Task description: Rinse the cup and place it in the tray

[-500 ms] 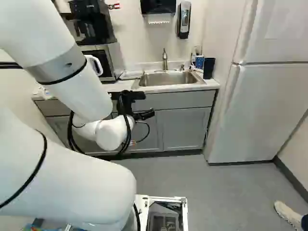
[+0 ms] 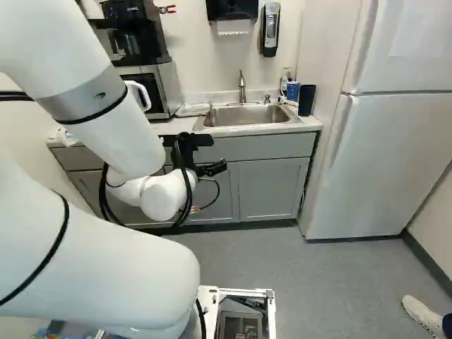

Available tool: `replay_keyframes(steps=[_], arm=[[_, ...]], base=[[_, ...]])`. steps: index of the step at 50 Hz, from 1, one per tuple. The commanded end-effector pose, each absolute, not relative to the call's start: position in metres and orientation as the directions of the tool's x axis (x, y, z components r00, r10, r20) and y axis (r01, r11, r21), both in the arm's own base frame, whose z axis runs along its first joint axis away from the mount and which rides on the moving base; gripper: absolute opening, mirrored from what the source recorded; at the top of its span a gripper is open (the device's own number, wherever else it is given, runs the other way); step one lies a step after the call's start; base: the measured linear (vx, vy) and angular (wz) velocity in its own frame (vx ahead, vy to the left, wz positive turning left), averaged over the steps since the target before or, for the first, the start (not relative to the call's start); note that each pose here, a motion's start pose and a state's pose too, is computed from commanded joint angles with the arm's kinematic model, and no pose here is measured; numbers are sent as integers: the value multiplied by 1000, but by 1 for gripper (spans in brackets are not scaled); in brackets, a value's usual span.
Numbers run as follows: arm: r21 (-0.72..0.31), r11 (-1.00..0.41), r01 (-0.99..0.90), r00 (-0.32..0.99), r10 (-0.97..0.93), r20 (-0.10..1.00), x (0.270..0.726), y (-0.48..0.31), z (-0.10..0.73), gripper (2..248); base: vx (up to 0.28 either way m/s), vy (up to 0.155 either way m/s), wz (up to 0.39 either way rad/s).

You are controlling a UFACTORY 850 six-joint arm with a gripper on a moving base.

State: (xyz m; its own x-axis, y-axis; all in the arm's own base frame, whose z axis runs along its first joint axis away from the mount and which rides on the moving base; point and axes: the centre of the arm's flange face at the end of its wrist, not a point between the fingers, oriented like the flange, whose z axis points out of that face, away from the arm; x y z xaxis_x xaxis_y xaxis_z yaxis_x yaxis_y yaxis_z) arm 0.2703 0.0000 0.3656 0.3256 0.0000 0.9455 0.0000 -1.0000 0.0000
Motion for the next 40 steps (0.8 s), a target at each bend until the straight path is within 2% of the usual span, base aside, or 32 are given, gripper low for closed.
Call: replay_keyframes(steps=[40], arm=[[0, -1000, -8, 276, -2, 961, 297, -2, 388, 247]], base=[[0, 0, 0]])
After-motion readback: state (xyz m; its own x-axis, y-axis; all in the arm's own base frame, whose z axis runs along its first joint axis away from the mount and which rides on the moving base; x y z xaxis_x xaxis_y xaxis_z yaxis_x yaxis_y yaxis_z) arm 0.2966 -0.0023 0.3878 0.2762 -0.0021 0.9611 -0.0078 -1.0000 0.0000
